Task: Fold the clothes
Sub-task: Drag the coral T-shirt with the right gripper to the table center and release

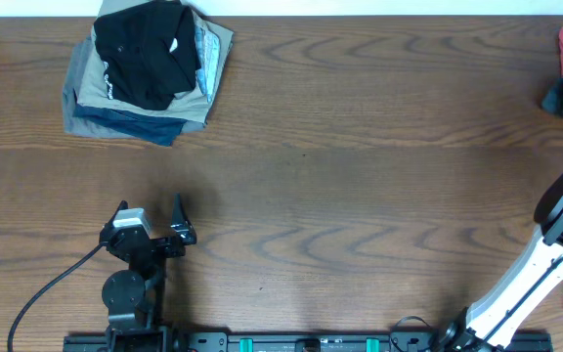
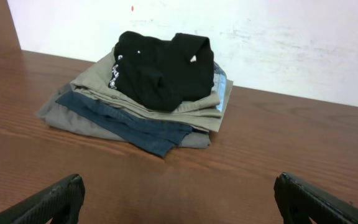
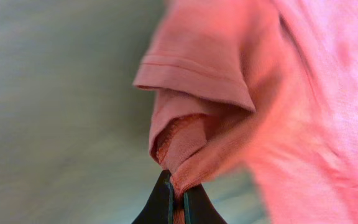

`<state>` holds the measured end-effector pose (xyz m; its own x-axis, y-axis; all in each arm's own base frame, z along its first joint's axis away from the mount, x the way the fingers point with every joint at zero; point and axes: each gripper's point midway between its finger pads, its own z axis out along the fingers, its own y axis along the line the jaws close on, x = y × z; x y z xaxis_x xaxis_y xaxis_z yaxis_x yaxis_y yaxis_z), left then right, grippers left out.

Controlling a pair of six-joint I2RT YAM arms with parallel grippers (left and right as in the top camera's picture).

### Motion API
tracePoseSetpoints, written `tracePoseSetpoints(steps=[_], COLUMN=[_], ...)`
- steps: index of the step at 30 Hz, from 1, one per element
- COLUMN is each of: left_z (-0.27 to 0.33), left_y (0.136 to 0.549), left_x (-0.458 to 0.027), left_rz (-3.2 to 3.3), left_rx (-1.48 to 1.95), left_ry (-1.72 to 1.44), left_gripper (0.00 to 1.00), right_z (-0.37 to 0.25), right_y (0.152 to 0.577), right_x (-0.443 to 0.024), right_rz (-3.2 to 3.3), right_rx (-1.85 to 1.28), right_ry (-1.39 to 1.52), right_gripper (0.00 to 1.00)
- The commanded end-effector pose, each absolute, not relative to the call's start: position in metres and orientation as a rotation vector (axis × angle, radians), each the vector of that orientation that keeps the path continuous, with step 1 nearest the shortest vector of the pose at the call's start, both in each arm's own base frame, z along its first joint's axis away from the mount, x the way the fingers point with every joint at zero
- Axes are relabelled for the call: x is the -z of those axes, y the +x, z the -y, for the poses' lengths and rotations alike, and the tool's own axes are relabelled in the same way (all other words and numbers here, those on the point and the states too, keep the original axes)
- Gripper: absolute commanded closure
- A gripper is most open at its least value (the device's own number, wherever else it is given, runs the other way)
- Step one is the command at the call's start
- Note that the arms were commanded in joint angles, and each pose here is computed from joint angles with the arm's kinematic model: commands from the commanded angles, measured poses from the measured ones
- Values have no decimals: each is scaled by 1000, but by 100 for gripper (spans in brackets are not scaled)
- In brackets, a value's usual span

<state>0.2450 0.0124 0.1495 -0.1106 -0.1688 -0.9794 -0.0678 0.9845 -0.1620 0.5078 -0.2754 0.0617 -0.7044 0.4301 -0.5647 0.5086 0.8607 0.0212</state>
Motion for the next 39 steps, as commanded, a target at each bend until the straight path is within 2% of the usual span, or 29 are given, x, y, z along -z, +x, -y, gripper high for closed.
tracePoseSetpoints(steps=[1, 6, 11, 16, 20, 23, 28, 35, 39], left_z=[-11, -11, -11, -11, -11, -11, -11, -11, -11], left_y=[244, 244, 244, 244, 244, 244, 244, 244, 244], left_x=[-134, -134, -134, -134, -134, -134, -134, -134, -134], left_rz=[-1733, -1733, -1733, -1733, -1733, -1733, -1733, -1733, -1733], left_rx=[80, 80, 80, 80, 80, 80, 80, 80, 80], left_ry=[-168, -168, -168, -168, -168, -168, -168, -168, -168], left_gripper=[2, 2, 2, 2, 2, 2, 2, 2, 2], right_z=[187, 74, -68, -222, -318, -368, -397, -375, -369], right_y=[547, 561, 548, 499, 444, 402, 359, 328, 292], right_x=[-106, -103, -98, -101, -103, -102, -94, -105, -122], right_rz=[-2402, -2481, -2573, -2599, -2597, -2591, -2655, -2792, -2785], right_rx=[-125, -336, -536, -769, -865, -894, -845, -800, -834], right_ry=[508, 301, 0, -371, -616, -770, -843, -849, -1057], right_gripper=[99, 99, 99, 99, 99, 99, 99, 99, 99])
